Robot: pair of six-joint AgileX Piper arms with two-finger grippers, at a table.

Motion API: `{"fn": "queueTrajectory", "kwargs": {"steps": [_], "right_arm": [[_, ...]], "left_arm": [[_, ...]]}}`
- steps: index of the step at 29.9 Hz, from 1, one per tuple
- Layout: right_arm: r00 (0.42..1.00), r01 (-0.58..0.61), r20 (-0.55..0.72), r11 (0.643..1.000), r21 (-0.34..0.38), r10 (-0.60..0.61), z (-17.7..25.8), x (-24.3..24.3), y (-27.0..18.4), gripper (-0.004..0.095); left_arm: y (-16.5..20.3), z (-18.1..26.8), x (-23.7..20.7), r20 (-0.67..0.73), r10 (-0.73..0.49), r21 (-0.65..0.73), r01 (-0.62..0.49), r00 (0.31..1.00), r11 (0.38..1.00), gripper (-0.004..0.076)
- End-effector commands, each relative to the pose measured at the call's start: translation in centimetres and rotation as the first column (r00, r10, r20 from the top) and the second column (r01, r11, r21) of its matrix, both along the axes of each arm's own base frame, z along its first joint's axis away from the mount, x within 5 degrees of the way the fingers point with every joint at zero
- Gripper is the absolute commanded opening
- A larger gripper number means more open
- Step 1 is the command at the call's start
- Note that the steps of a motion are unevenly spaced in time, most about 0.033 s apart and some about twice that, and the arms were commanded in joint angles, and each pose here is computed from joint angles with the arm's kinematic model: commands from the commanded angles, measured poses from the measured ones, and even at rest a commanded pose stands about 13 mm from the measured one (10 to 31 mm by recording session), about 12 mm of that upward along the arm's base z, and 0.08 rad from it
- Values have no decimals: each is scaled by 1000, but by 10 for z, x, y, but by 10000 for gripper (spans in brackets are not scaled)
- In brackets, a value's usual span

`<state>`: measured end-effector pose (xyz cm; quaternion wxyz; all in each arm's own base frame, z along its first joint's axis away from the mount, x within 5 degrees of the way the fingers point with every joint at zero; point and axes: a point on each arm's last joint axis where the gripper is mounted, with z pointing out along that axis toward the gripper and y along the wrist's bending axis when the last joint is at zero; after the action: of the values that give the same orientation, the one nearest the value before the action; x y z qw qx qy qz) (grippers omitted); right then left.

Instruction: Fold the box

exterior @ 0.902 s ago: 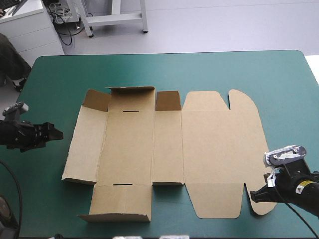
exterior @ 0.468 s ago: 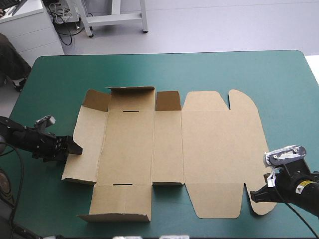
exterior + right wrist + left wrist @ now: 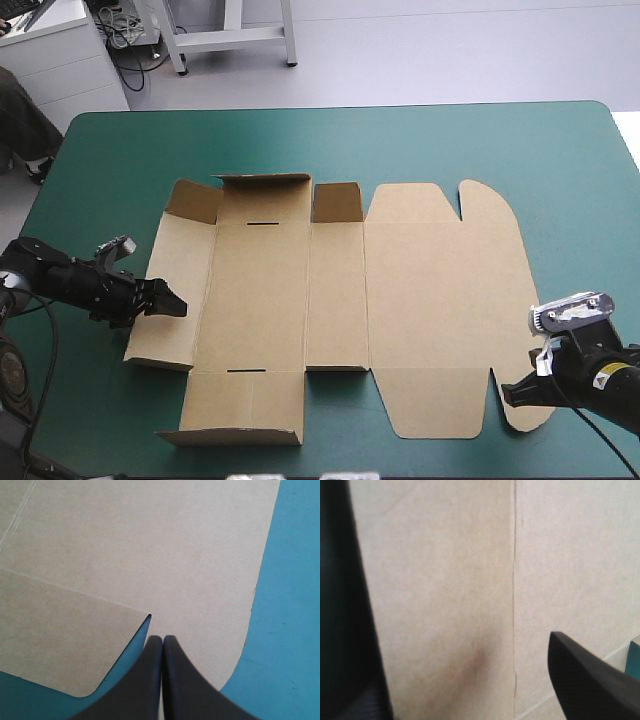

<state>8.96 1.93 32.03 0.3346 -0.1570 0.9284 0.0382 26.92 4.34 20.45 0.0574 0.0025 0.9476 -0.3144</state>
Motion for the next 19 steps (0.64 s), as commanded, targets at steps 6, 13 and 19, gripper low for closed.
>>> {"fn": "queueTrajectory", "kwargs": {"steps": [6, 13, 19], "right_arm": [[998, 15, 59, 1000, 8, -15, 9, 3, -1, -23], [998, 15, 59, 1000, 8, -15, 9, 3, -1, -23], [998, 15, 59, 1000, 8, -15, 9, 3, -1, -23]], "left_arm": [[-11, 11, -7, -61, -21, -86, 16, 998, 996, 444], [-11, 11, -7, -62, -16, -90, 11, 998, 996, 134], [-12, 12, -6, -34, -26, -107, 23, 999, 994, -31]]}}
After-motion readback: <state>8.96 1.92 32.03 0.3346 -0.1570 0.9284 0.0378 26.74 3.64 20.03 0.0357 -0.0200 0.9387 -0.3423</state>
